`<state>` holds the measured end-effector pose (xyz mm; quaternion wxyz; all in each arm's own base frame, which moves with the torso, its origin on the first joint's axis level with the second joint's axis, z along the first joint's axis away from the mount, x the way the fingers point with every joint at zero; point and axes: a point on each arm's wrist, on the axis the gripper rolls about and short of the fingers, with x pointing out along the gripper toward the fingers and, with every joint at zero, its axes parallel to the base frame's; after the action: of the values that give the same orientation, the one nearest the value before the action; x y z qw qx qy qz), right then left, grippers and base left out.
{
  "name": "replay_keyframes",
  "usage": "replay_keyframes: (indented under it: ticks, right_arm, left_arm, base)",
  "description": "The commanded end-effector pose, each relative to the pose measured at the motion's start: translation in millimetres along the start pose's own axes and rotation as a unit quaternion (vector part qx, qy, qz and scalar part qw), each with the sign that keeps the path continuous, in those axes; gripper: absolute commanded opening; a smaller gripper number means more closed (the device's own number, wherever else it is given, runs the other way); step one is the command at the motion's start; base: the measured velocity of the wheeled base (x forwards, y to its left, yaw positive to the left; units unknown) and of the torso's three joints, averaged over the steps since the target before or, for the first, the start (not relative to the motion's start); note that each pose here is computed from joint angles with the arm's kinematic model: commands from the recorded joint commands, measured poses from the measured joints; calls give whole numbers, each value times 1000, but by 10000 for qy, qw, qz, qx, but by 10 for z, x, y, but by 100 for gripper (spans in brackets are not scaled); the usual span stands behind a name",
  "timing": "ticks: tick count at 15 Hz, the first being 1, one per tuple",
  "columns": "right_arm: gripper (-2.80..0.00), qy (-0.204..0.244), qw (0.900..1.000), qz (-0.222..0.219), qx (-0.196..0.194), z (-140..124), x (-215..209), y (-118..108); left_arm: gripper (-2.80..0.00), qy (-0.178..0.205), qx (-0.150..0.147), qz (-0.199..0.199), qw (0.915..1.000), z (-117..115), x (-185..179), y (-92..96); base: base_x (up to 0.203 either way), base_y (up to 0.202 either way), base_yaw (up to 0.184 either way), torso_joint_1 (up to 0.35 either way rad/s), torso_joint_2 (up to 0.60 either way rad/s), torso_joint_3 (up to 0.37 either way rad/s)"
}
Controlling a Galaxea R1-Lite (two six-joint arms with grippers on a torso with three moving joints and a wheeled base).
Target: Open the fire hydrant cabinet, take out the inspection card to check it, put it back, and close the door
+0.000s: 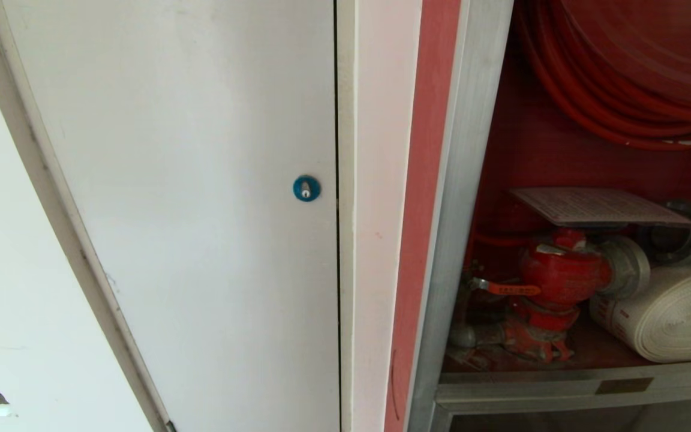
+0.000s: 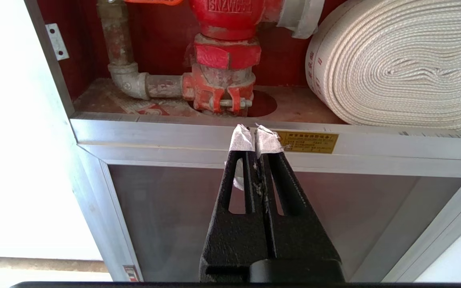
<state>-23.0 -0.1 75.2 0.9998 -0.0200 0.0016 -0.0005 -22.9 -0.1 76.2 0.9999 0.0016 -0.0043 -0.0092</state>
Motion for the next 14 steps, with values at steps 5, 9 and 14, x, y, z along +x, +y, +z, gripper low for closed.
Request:
replay_keyframes:
  ticks: [5,9,14]
  right_arm:
    - [-280,14,10000,21,-38,-1,1,1]
    - [-280,29,10000,1,1,5,-3,-1]
    - [-280,14,9998,55,199,432,-52,-15]
  left_arm:
    - [-280,4,0,1,10000,1,1,0]
    - [-280,4,0,1,10000,1,1,0]
    - [-280,4,0,1,10000,1,1,0]
  base:
    - [0,0,0,0,0,0]
    - [0,0,0,0,0,0]
    - [0,0,0,0,0,0]
